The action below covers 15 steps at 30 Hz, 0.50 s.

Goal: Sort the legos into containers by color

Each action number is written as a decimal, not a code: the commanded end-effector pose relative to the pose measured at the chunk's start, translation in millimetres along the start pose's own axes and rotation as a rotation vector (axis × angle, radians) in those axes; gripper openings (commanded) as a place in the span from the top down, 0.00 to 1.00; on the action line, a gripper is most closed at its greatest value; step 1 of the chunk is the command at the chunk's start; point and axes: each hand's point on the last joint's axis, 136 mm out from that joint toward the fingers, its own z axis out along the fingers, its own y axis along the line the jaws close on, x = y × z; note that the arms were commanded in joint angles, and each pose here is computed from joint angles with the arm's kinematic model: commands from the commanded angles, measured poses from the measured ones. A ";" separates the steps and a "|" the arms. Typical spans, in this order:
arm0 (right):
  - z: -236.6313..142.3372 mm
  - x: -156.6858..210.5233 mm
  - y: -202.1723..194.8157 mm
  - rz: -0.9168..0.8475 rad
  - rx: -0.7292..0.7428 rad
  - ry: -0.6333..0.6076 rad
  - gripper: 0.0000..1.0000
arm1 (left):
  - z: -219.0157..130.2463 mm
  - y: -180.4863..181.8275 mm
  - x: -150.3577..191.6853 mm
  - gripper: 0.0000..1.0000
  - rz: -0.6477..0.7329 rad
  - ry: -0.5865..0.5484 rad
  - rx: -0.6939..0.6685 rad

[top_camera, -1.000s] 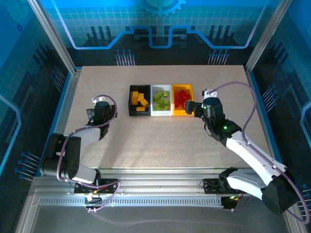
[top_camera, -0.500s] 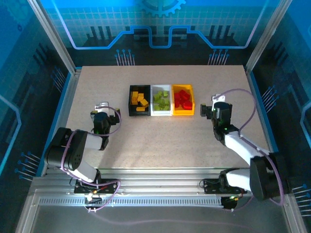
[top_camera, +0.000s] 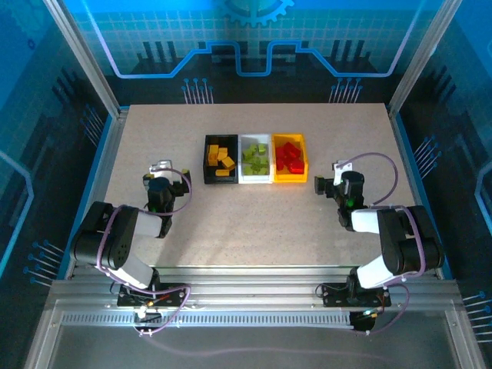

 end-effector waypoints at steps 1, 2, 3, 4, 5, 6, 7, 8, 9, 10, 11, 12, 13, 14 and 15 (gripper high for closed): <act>-1.7 -24.8 2.3 -0.011 -0.010 -0.096 0.00 | 1.8 -2.2 -9.2 0.01 -0.002 -0.032 0.016; -1.5 -24.4 2.7 -0.012 -0.012 -0.091 0.00 | 2.1 -1.9 -9.0 0.01 -0.003 -0.031 0.016; -1.6 -24.9 3.0 -0.011 -0.012 -0.095 0.00 | 2.0 -2.0 -8.9 0.01 -0.003 -0.031 0.016; -1.4 -24.3 2.3 -0.010 -0.010 -0.092 0.00 | 1.9 -2.0 -9.0 0.01 -0.001 -0.031 0.017; -1.6 -24.6 2.6 -0.011 -0.011 -0.094 0.00 | 1.9 -2.0 -9.0 0.01 -0.002 -0.031 0.017; -1.6 -24.6 2.5 -0.011 -0.011 -0.093 0.00 | 2.1 -2.1 -9.0 0.01 -0.002 -0.031 0.017; -1.5 -25.1 2.3 -0.011 -0.010 -0.094 0.00 | 2.1 -2.3 -9.1 0.01 -0.003 -0.031 0.018; -1.7 -24.6 2.9 -0.011 -0.012 -0.093 0.00 | 2.5 -2.0 -8.7 0.01 -0.003 -0.028 0.018; -1.6 -24.6 2.6 -0.011 -0.011 -0.094 0.00 | 2.4 -2.4 -8.9 0.01 -0.005 -0.028 0.020; -1.6 -24.9 2.8 -0.011 -0.012 -0.094 0.00 | 2.8 -2.1 -8.8 0.01 -0.005 -0.027 0.020; -1.7 -24.5 2.7 -0.011 -0.011 -0.093 0.00 | 3.0 -2.0 -8.7 0.01 -0.007 -0.025 0.020; -1.7 -24.5 2.8 -0.011 -0.012 -0.093 0.00 | 3.0 -1.9 -9.1 0.01 -0.007 -0.026 0.020; -1.6 -24.7 2.5 -0.011 -0.011 -0.094 0.00 | 4.1 -1.5 -9.3 0.01 -0.010 -0.022 0.020; -1.7 -24.5 3.0 -0.012 -0.012 -0.093 0.00 | 4.9 -0.5 -8.9 0.01 -0.017 -0.014 0.022; -1.6 -24.5 2.4 -0.011 -0.010 -0.093 0.00 | 5.3 0.3 -8.6 0.01 -0.020 -0.010 0.024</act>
